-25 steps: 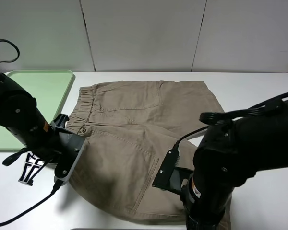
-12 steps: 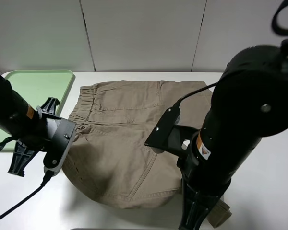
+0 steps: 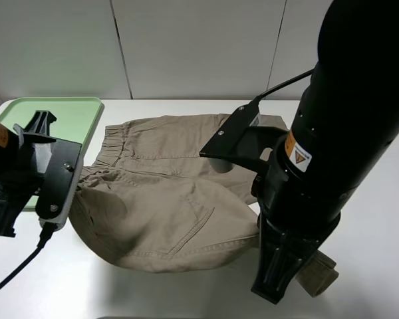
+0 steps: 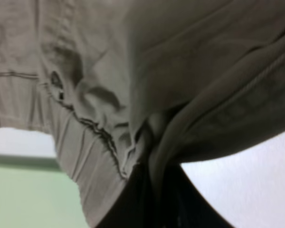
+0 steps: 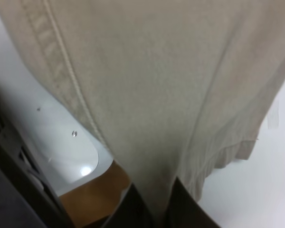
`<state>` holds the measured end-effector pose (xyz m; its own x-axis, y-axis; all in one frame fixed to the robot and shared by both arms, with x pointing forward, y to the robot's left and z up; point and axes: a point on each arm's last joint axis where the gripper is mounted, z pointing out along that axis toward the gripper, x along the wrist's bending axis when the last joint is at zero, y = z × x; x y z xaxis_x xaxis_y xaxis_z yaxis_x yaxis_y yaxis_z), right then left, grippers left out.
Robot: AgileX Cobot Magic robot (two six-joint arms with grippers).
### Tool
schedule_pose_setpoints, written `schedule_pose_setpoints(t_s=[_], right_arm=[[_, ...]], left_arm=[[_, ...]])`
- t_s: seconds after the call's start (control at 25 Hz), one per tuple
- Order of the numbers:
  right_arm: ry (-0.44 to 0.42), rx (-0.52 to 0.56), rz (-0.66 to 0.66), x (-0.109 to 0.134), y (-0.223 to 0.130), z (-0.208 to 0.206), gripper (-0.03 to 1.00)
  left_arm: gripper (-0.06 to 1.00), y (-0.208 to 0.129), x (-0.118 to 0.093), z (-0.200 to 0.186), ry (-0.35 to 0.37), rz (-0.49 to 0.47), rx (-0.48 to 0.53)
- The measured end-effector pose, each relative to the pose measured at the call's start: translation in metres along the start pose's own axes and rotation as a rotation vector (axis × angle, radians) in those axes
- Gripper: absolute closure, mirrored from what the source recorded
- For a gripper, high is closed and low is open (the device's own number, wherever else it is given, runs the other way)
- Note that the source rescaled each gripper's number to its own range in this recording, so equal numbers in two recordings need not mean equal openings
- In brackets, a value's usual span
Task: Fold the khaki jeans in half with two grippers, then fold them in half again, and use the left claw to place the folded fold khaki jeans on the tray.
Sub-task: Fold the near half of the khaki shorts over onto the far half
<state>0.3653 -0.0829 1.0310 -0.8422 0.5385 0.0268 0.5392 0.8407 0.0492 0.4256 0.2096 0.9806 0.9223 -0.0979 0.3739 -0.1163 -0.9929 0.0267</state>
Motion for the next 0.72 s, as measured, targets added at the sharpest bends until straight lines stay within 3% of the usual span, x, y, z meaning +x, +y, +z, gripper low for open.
schedule_pose_setpoints(t_s=[0.44, 0.72], right_arm=[[0.055, -0.13, 0.055, 0.005, -0.003, -0.04, 0.97], [-0.061, -0.144, 0.049, -0.013, -0.002, -0.043, 0.97]], left_arm=[[0.93, -0.012, -0.014, -0.034, 0.009, -0.027, 0.019], [0.94, -0.011, -0.012, -0.035, 0.032, -0.05, 0.006]])
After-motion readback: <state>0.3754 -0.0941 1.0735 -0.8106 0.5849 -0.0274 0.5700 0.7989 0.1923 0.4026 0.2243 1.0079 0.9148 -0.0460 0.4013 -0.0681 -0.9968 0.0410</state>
